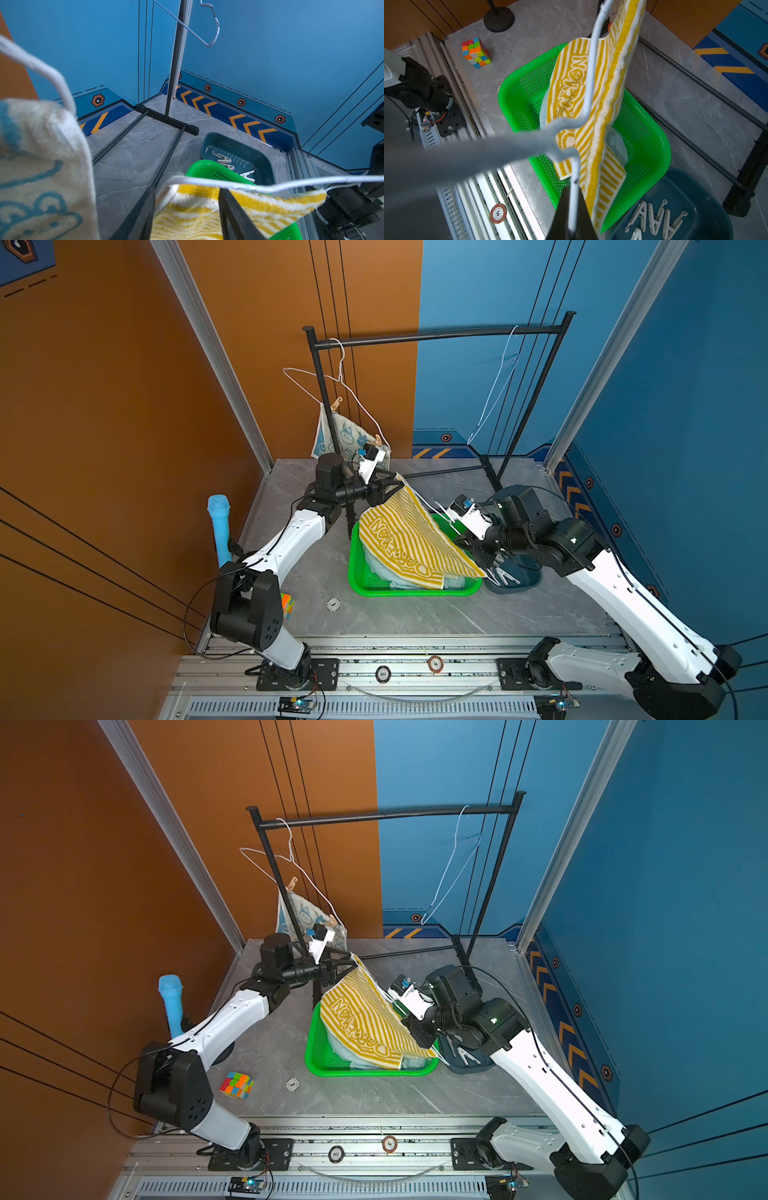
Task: Remove the clothespins securing towels to the hanger
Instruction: Remove the towel from the hanger.
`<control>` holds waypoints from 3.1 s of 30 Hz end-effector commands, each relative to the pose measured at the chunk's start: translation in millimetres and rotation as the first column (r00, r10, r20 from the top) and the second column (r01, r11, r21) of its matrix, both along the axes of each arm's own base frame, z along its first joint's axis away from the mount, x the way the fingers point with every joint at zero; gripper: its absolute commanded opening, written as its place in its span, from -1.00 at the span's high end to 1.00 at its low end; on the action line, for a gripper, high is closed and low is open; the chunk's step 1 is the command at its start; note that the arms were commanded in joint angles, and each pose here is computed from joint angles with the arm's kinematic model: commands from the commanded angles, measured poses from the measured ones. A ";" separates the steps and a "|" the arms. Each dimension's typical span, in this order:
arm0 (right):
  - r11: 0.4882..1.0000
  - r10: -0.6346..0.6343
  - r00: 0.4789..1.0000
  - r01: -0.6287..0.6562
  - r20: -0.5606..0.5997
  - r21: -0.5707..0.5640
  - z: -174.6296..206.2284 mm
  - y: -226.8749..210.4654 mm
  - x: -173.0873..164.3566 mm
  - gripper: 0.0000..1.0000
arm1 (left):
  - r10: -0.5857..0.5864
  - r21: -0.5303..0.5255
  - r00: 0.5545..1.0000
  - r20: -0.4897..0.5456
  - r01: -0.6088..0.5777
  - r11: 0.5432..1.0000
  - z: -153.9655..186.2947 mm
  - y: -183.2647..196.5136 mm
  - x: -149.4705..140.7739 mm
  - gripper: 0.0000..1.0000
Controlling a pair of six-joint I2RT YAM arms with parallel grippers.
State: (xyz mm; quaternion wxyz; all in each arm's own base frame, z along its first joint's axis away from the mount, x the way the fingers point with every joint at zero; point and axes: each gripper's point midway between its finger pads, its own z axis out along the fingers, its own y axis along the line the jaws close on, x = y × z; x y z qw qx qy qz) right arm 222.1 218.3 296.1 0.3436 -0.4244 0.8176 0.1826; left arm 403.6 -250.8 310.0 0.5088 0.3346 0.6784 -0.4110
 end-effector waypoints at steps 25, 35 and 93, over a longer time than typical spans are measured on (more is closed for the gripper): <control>0.997 -0.073 0.996 0.075 0.047 -0.038 2.6 -14.7 6.6 1.00 | -0.029 -0.007 0.998 0.049 0.029 1.000 12.4 -2.3 -18.2 1.00; 0.990 -0.135 0.990 0.136 0.029 -0.042 -1.3 -22.3 16.5 1.00 | -0.025 -0.030 0.989 0.148 0.030 0.999 51.1 7.3 -50.7 1.00; 0.997 0.060 0.998 -0.059 -0.009 0.056 -3.2 11.1 -12.6 1.00 | 0.006 0.022 0.996 0.089 -0.008 1.000 10.5 -5.4 -37.9 0.29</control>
